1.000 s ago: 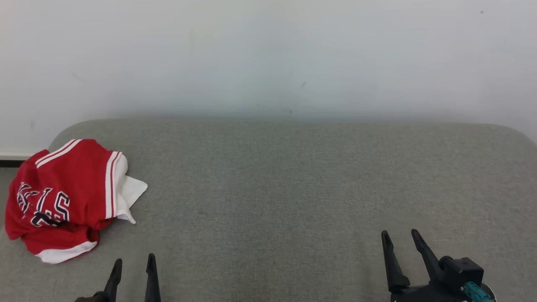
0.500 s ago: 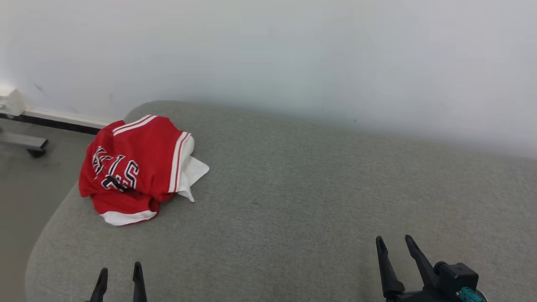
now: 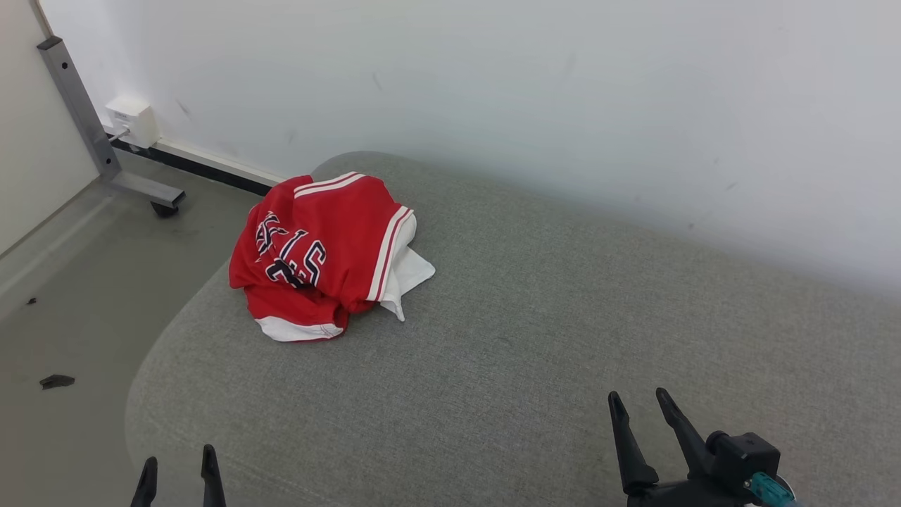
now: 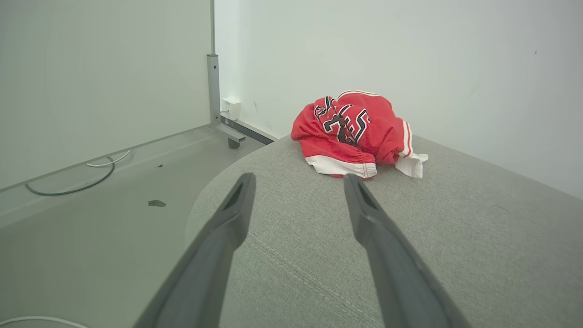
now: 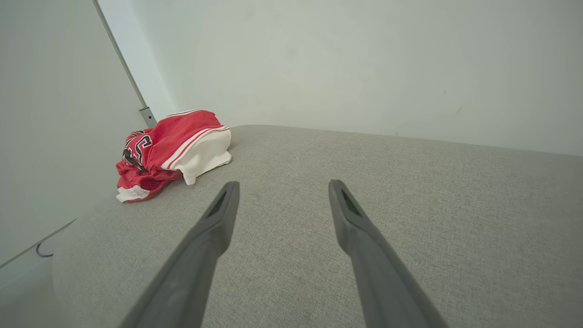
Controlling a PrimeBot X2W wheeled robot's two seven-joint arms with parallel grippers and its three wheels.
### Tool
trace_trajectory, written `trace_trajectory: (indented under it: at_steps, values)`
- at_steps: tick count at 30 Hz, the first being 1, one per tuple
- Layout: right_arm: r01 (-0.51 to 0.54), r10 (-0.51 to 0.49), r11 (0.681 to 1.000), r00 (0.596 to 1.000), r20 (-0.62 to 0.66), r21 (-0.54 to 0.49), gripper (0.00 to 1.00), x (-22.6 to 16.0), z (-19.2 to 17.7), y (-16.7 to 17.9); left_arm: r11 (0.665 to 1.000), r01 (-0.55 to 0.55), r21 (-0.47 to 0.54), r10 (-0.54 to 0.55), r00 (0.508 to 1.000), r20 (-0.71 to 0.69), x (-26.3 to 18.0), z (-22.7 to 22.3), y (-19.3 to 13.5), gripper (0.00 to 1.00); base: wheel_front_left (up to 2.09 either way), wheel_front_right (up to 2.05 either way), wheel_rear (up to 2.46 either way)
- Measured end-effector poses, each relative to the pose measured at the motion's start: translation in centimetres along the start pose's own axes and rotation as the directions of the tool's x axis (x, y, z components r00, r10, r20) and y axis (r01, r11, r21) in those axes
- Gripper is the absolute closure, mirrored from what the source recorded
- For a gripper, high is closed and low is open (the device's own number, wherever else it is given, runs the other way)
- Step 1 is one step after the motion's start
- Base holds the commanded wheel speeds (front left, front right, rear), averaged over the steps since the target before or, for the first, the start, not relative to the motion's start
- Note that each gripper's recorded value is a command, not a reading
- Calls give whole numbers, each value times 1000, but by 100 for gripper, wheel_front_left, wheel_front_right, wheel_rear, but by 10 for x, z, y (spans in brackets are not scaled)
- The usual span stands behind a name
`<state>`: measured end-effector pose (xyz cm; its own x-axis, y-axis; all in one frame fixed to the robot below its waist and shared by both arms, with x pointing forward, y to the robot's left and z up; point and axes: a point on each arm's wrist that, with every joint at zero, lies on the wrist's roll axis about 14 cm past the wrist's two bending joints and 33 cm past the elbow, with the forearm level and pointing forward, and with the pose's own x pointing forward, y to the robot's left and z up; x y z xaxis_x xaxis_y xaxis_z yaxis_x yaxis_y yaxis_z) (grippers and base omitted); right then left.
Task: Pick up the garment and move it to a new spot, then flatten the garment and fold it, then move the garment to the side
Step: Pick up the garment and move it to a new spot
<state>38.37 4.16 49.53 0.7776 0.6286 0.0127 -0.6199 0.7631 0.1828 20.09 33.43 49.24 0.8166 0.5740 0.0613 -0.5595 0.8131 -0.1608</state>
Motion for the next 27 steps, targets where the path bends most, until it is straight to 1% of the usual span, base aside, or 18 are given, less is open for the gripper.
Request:
trace_trajectory:
  at_steps: [6, 15, 17, 24, 27]
  values:
    - [-26, 26, 1000, 1000, -14, 6, 0, 7, -5, 7, 999, -36, 11, 36, 999, -11, -6, -2, 9, 0, 0, 0, 0]
    - [-24, 25, 1000, 1000, -14, 10, 0, 6, -7, 7, 999, -43, 6, 43, 999, -7, -7, -1, 10, 0, 0, 0, 0]
    - [-23, 23, 1000, 1000, -16, 11, 0, 6, -7, 6, 1000, -31, 4, 31, 999, -18, -5, -2, 7, 0, 0, 0, 0]
    - [-19, 19, 1000, 999, -31, 18, 0, 2, -14, 5, 1000, 4, -1, -4, 997, -74, 24, 5, 4, 0, 0, 0, 0]
    - [-40, 40, 999, 999, -37, 5, 0, 3, -14, 11, 1000, -11, -13, 10, 996, -90, 48, 16, 15, 0, 0, 0, 0]
